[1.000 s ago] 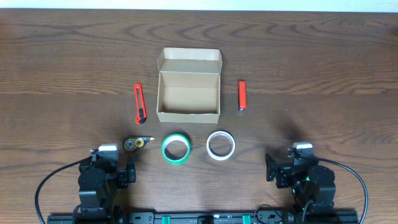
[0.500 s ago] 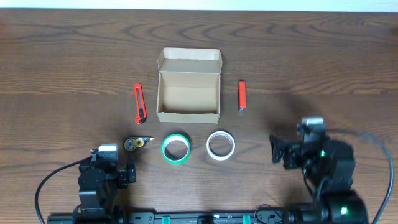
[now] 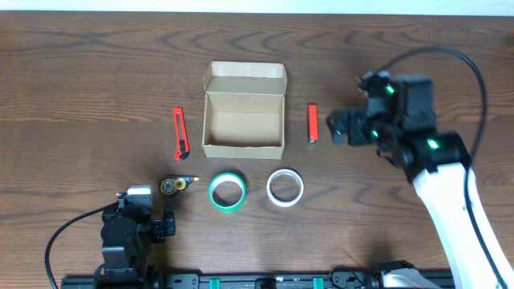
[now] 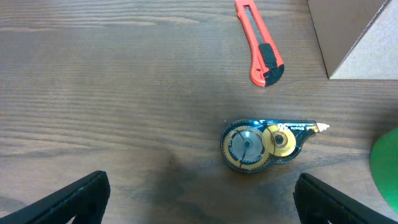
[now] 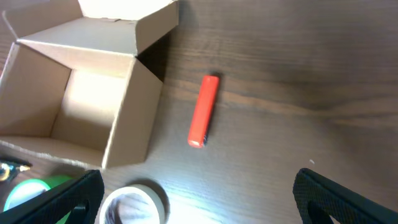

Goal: Pack container
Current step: 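Move the right gripper over the red stapler, then lower the right gripper and grasp the red stapler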

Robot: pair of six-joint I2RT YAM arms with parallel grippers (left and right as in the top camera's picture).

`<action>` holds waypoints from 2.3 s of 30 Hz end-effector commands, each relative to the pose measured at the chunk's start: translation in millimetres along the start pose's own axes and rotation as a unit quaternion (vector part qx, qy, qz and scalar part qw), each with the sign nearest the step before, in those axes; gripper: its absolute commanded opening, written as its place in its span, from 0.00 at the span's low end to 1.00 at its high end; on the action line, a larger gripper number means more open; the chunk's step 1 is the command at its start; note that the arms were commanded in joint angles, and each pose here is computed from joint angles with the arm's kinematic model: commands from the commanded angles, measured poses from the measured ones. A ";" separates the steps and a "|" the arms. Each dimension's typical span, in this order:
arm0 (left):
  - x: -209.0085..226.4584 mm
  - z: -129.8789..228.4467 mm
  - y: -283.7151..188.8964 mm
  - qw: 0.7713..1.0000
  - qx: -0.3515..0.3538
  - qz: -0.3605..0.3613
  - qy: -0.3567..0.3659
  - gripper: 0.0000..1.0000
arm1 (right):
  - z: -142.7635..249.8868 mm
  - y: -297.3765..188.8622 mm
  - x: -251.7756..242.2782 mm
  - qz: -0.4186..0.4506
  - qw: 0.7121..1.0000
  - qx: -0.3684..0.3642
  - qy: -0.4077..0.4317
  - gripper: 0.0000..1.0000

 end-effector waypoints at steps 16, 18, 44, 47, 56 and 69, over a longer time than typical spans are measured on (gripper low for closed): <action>2.0 3.7 1.8 1.000 0.004 -0.010 -0.009 0.95 | -2.6 90.1 6.7 0.054 0.993 0.070 0.076 0.99; 2.0 3.7 1.8 1.000 0.004 -0.010 -0.009 0.95 | 0.2 98.8 4.4 0.060 0.992 0.079 0.078 0.99; 2.0 3.7 1.8 1.000 0.004 -0.010 -0.009 0.95 | 32.5 178.1 -8.4 0.101 0.972 0.139 0.161 0.96; 2.0 3.7 1.8 1.000 0.004 -0.010 -0.009 0.95 | 35.9 183.7 -8.9 0.100 0.971 0.146 0.162 0.92; 2.0 3.7 1.8 1.000 0.004 -0.010 -0.009 0.95 | 47.2 199.7 -11.2 0.098 0.968 0.167 0.162 0.80; 2.0 3.7 1.8 1.000 0.004 -0.010 -0.009 0.95 | 52.7 203.5 -5.1 0.078 0.968 0.183 0.152 0.38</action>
Point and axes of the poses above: each gripper's point midway between its finger pads, its own y axis out along the fingers, its own x axis along the line the jaws close on, z = x × y, the point moved 7 cm from there along -y, back along the fingers, and after that the axes turned 1 degree about y, right-handed, at the moved point
